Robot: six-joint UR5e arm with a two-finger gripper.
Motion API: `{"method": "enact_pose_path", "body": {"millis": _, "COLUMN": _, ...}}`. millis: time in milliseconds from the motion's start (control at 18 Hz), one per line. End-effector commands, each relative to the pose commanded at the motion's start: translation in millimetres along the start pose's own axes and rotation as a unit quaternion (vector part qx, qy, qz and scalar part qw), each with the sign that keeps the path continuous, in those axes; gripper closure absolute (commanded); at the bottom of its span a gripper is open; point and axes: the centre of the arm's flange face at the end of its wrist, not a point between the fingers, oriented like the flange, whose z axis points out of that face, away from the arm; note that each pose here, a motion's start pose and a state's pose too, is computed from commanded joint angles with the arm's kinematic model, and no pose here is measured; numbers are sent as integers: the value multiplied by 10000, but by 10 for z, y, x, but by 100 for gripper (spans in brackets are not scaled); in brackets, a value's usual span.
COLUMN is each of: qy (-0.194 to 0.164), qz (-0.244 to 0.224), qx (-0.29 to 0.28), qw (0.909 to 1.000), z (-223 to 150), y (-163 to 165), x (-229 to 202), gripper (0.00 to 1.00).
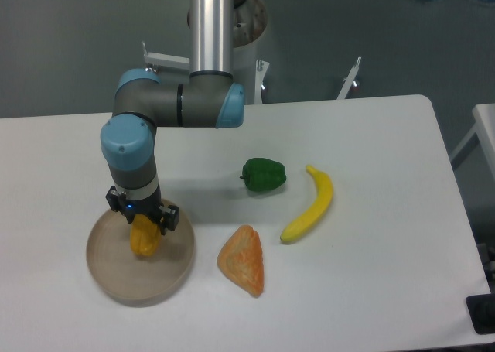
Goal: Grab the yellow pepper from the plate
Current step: 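Lower the gripper and close it on the yellow pepper, then lift the yellow pepper off the plate and carry it toward the banana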
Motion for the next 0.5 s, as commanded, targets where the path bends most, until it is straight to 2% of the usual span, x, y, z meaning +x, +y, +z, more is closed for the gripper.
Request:
{"method": "enact_pose_path", "body": {"millis": 333, "qy": -41, "qz": 75, "qx": 115, "qw": 9999, "z": -139, "y": -38, "x": -17, "gripper": 54}}
{"method": "enact_pose_path", "body": {"millis": 500, "qy": -240, "qz": 892, "qx": 281, "qw": 9953, "z": -457, "y": -136, "x": -164, "gripper": 54}}
